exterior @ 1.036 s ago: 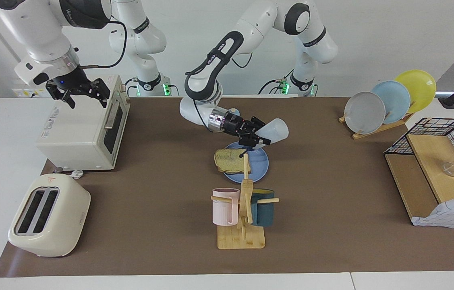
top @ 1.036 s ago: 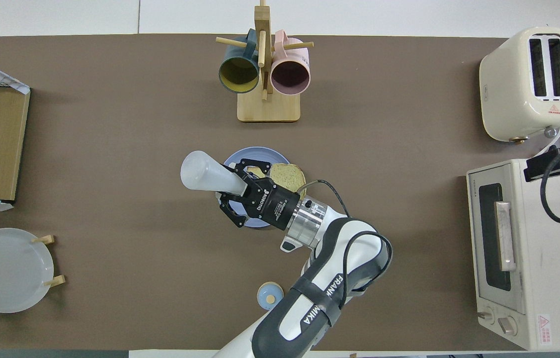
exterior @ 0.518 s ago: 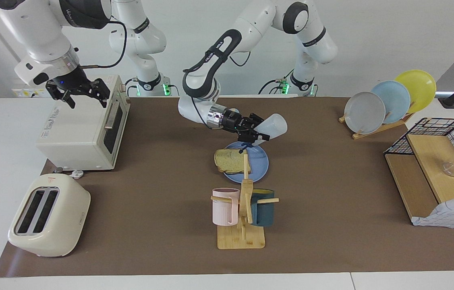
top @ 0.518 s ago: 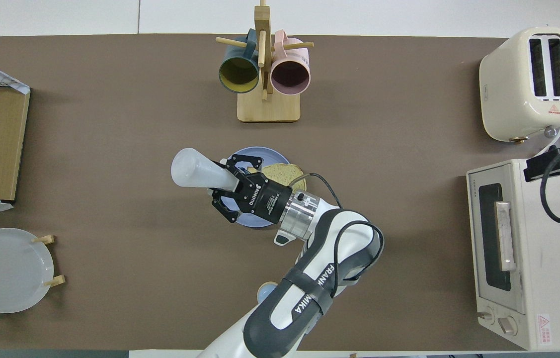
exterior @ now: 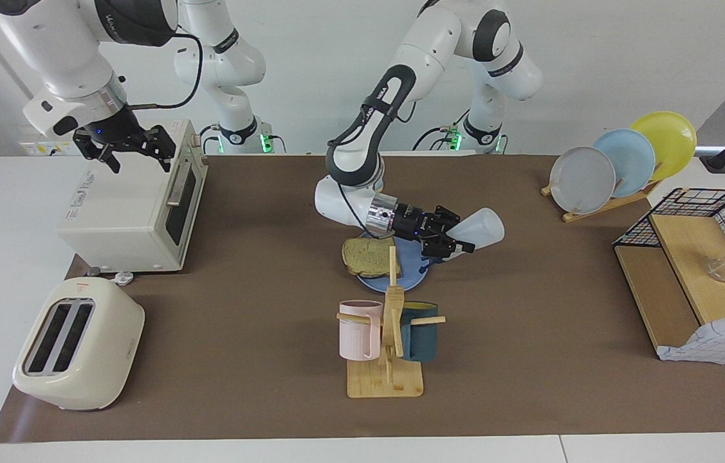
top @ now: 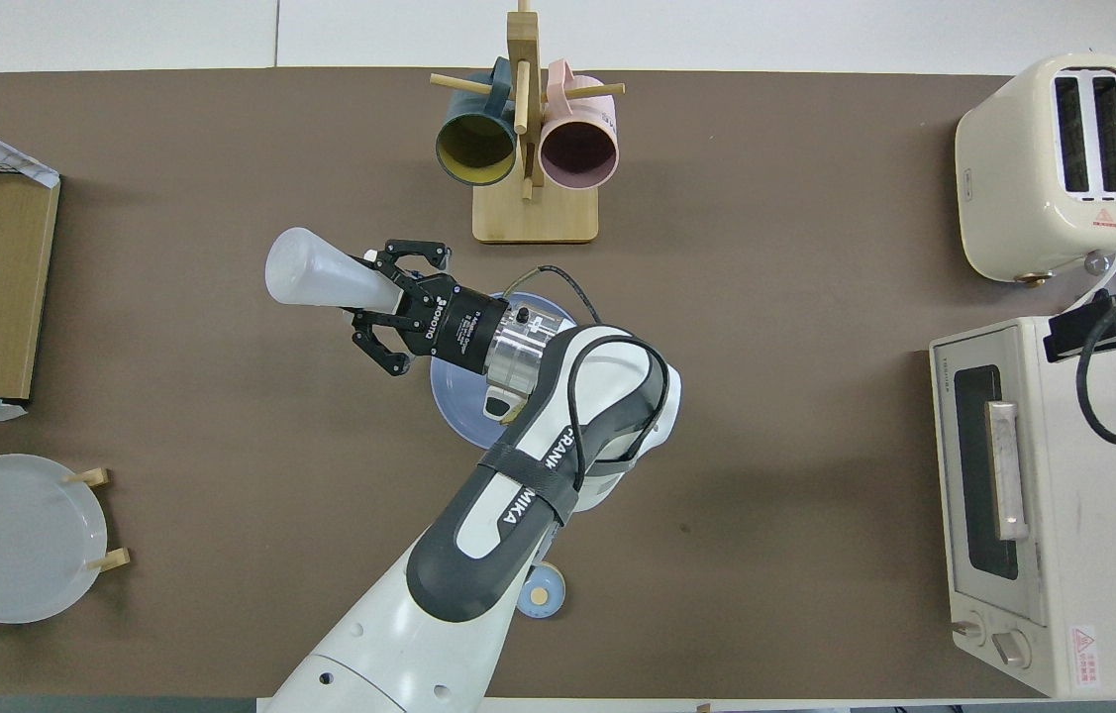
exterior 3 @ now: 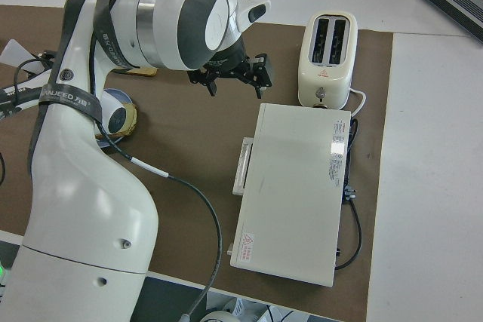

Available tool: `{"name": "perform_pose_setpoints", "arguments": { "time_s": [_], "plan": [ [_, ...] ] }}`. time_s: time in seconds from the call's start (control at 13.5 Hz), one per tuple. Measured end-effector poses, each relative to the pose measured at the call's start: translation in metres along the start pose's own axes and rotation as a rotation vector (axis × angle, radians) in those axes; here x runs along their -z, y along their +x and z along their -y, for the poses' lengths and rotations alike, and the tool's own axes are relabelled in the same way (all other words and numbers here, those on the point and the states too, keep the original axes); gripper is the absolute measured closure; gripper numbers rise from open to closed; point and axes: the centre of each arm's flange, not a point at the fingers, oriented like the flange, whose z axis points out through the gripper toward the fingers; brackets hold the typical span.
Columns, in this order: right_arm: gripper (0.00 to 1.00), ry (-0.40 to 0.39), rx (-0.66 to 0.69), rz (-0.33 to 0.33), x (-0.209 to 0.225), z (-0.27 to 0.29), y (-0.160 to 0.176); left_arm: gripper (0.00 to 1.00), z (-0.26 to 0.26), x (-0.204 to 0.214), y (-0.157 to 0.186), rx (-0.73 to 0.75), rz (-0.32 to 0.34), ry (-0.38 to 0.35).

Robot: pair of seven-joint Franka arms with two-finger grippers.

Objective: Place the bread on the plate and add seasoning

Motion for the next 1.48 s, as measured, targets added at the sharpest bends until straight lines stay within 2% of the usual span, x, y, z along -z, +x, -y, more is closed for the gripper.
{"name": "perform_pose_setpoints", "arguments": {
  "time_s": [0.22,0.67,0.89,1.18,1.48],
  "plan": [
    [0.0,0.0,0.0,0.0,0.0,0.0,0.0,0.59,-0.005,0.02,0.001,-0.004,-0.011,0.028],
    [0.0,0.0,0.0,0.0,0.0,0.0,0.0,0.59,-0.048,0.117,-0.004,-0.026,-0.042,0.099],
    [0.0,0.0,0.0,0.0,0.0,0.0,0.0,0.59,-0.06,0.136,-0.006,-0.032,-0.044,0.11],
    [0.0,0.0,0.0,0.0,0.0,0.0,0.0,0.59,-0.046,0.106,-0.005,-0.026,-0.034,0.066],
    [0.0,0.0,0.0,0.0,0.0,0.0,0.0,0.59,-0.013,0.034,0.001,-0.011,-0.027,0.009]
  ]
}}
